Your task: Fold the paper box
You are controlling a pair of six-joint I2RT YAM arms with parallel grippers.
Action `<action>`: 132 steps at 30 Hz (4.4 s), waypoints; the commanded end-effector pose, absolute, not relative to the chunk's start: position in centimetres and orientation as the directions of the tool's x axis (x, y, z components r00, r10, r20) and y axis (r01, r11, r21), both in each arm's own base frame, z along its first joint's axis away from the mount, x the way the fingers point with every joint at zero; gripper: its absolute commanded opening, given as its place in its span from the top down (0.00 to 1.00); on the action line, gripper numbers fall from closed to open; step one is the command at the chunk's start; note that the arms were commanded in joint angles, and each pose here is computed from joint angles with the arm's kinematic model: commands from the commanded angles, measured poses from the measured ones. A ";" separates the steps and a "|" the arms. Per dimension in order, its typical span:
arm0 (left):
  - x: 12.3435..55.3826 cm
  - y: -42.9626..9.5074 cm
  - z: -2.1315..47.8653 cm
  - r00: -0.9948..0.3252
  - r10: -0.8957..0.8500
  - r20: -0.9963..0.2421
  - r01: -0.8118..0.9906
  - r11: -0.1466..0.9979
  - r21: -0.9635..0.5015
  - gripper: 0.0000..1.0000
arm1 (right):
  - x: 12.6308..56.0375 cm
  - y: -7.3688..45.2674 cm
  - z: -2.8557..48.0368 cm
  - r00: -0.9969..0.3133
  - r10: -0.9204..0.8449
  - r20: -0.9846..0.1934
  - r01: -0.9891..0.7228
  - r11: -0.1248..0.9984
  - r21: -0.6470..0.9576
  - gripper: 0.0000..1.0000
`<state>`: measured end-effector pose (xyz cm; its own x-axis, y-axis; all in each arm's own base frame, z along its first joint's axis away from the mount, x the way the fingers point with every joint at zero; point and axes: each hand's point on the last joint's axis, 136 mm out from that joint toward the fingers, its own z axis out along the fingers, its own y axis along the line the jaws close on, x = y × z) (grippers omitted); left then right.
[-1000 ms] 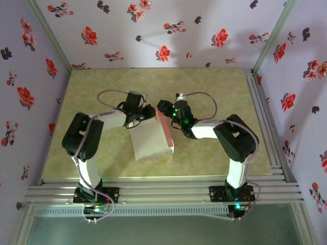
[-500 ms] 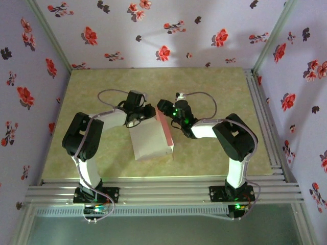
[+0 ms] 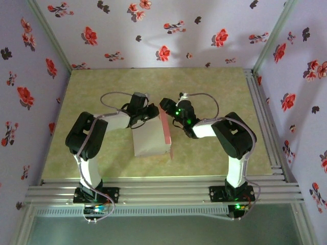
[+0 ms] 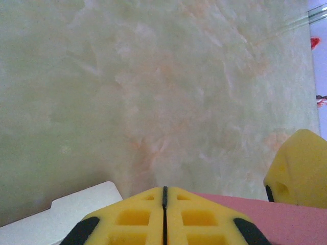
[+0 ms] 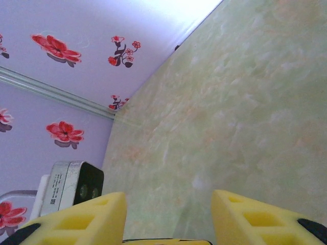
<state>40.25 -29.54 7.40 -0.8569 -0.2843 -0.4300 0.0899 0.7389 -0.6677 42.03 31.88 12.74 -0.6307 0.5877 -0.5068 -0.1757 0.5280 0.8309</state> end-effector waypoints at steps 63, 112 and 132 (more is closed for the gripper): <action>36.9 -31.2 10.5 -0.508 0.157 -0.847 0.774 0.515 -0.370 0.58 | 41.7 30.0 11.3 -0.889 0.390 -0.238 -0.092 0.355 0.930 0.54; 37.9 -36.2 9.1 -0.438 0.176 -0.881 0.844 0.417 -0.336 0.84 | 41.2 26.5 12.8 -0.948 0.272 -0.164 0.004 0.527 0.850 0.29; 34.8 -36.3 10.3 -0.376 0.226 -0.899 0.858 0.452 -0.245 0.83 | 34.8 24.4 13.6 -0.972 0.206 -0.109 0.034 0.589 0.808 0.29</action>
